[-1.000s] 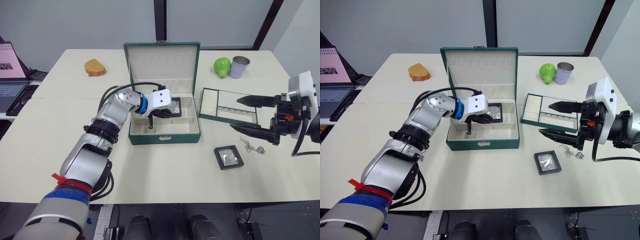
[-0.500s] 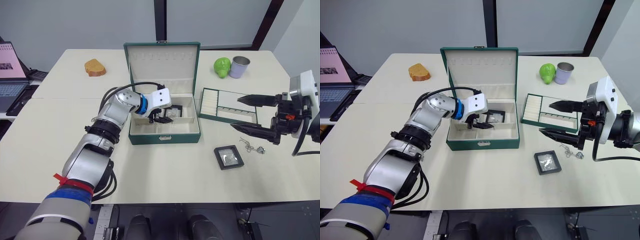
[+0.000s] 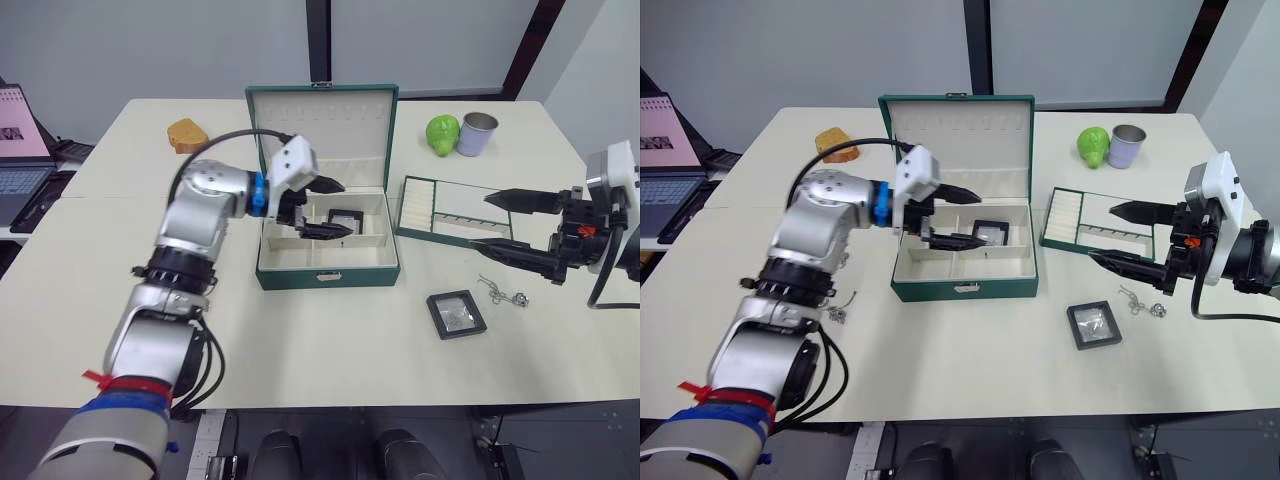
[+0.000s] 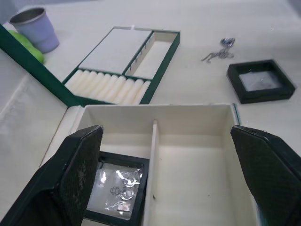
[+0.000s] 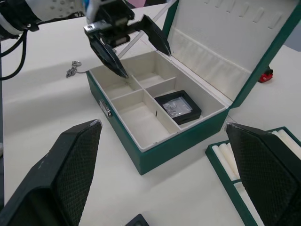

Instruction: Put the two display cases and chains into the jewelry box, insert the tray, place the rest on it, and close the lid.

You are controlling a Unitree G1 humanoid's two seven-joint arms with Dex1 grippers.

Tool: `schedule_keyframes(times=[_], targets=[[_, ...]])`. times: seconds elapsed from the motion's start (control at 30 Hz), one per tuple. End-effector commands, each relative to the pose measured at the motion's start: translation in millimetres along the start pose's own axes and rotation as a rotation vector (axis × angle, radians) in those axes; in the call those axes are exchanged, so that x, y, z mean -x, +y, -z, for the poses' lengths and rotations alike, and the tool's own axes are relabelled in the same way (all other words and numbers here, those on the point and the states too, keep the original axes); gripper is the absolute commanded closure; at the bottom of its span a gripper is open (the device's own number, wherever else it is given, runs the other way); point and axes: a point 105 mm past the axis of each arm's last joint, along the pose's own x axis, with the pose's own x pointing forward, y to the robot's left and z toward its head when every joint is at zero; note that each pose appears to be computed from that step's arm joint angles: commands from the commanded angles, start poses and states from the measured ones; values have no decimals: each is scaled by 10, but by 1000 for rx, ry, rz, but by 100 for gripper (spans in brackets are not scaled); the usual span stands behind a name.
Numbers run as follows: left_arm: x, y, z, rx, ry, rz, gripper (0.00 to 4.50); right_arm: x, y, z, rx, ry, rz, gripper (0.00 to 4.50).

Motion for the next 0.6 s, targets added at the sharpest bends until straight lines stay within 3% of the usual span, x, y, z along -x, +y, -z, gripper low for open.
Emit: schedule_keyframes(times=[0.03, 0.37, 0.47, 0.6], targets=[[346, -129, -147, 36, -53, -69, 1, 133, -64, -81, 29, -45, 45, 0], [1543, -410, 261, 262, 70, -525, 1, 392, -284, 490, -103, 9, 178, 0], [1787, -553, 424, 303, 140, -622, 1, 456, -353, 645, -125, 17, 226, 0], [2075, -659, 632, 363, 161, -760, 1, 494, -431, 778, -144, 0, 283, 0]])
